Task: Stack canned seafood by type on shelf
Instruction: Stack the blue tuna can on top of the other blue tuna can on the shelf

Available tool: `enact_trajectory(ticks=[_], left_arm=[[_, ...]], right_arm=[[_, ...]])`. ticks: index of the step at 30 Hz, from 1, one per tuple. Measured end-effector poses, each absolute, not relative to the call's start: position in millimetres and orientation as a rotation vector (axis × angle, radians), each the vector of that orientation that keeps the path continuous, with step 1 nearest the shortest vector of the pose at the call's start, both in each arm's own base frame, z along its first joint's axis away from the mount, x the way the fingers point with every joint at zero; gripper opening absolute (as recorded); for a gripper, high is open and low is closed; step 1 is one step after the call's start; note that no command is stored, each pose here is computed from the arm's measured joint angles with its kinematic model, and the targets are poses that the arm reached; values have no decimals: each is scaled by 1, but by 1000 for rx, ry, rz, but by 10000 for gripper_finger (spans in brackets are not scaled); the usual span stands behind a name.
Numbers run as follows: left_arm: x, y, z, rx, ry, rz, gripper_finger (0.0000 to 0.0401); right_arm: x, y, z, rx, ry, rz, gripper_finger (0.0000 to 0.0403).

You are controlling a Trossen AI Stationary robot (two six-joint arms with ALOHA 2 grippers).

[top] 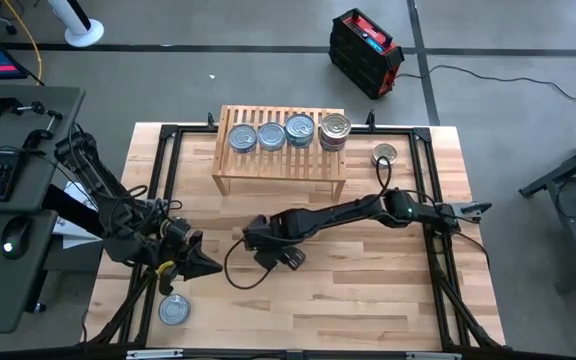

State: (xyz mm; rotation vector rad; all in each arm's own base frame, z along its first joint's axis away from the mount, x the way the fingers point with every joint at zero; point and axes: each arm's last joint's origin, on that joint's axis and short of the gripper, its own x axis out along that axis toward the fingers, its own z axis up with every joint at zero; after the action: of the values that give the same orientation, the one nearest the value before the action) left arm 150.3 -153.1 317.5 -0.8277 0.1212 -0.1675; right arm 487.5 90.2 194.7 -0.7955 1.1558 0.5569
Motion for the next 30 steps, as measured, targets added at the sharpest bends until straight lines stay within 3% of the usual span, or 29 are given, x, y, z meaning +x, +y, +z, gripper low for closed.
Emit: enact_trajectory(ticks=[5, 9, 16, 21, 30], left_arm=[[149, -151, 319, -797, 114, -171, 0], [140, -142, 327, -782, 99, -183, 0], [118, -117, 345, -742, 27, -219, 0], [110, -108, 351, -707, -7, -225, 0], [111, -107, 348, -681, 6, -183, 0]], right_arm=[[485, 100, 203, -760, 1178, 483, 114], [488, 102, 228, -704, 1125, 410, 113], [496, 82, 296, -803, 852, 27, 113], [506, 46, 323, -857, 741, -274, 113], [515, -43, 342, -828, 646, -552, 113]])
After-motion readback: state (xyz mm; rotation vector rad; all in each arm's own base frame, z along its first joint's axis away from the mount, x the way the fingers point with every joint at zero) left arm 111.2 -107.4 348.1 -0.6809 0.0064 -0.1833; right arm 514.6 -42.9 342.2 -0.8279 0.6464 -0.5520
